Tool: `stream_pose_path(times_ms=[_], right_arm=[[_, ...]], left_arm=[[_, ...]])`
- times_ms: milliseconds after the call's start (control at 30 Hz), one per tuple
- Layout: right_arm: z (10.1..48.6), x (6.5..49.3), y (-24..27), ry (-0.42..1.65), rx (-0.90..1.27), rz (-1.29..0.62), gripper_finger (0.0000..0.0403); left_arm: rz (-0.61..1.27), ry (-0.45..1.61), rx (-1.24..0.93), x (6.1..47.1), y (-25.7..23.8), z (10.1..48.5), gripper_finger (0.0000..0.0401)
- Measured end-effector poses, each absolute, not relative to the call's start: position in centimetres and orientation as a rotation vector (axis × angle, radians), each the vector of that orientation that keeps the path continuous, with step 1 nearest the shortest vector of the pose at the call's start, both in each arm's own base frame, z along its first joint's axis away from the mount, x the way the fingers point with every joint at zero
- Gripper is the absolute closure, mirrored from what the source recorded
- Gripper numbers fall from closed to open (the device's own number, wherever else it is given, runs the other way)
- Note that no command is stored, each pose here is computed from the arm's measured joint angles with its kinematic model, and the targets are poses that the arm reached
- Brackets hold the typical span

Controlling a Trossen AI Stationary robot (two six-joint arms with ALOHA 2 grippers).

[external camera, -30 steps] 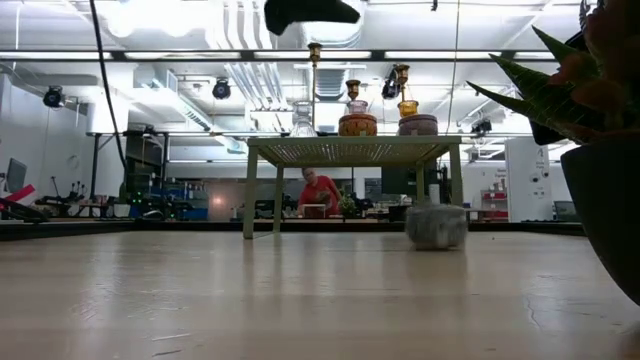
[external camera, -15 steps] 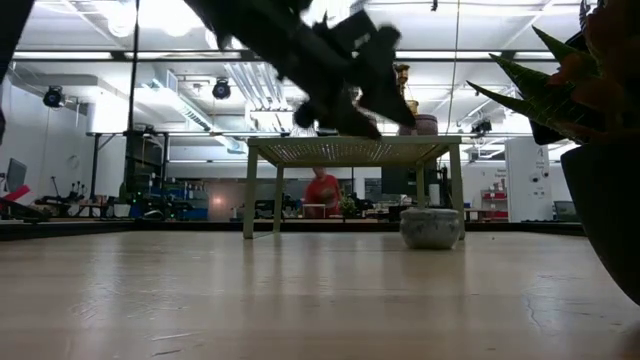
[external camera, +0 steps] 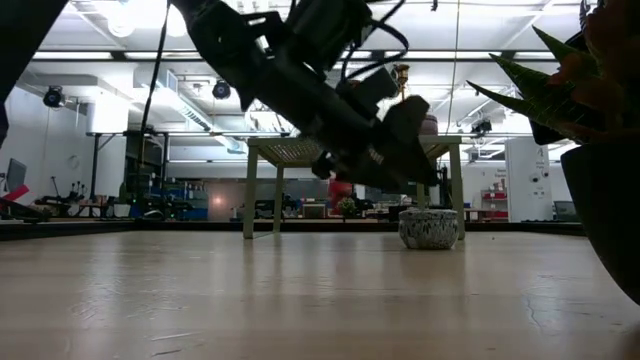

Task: Pick & Place candle stick holders
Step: Put the blue scented candle on the shelf

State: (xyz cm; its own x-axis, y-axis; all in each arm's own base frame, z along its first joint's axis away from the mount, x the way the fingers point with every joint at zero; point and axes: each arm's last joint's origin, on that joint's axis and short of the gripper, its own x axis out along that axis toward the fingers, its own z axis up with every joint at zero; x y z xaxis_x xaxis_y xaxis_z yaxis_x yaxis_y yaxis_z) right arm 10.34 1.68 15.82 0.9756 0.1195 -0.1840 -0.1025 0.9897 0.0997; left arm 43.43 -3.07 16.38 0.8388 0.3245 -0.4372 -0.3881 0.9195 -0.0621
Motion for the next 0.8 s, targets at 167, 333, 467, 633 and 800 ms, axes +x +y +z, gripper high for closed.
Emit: stream_pose_path(times_ms=[167,333,467,633,800], right_arm=[[15.8,10.4,1.7,0.191,0.09,0.112,0.0385],[15.8,10.4,1.7,0.198,0.089,0.112,0.0385],[15.7,10.4,1.7,0.202,0.089,0.112,0.0385],[15.7,10.4,1.7,0.204,0.088,0.111,0.0385],[15.7,10.4,1.7,0.202,0.089,0.111,0.0385]], left_arm=[[0.361,0.416,-0.16,44.1,-3.2,15.6,0.0066],[0.312,0.407,-0.167,44.8,-3.3,14.8,0.0064],[0.283,0.415,-0.141,45.4,-3.4,14.0,0.0066],[0.287,0.444,-0.133,45.7,-3.4,12.8,0.0065],[0.286,0.443,-0.122,45.7,-3.4,12.6,0.0066]])
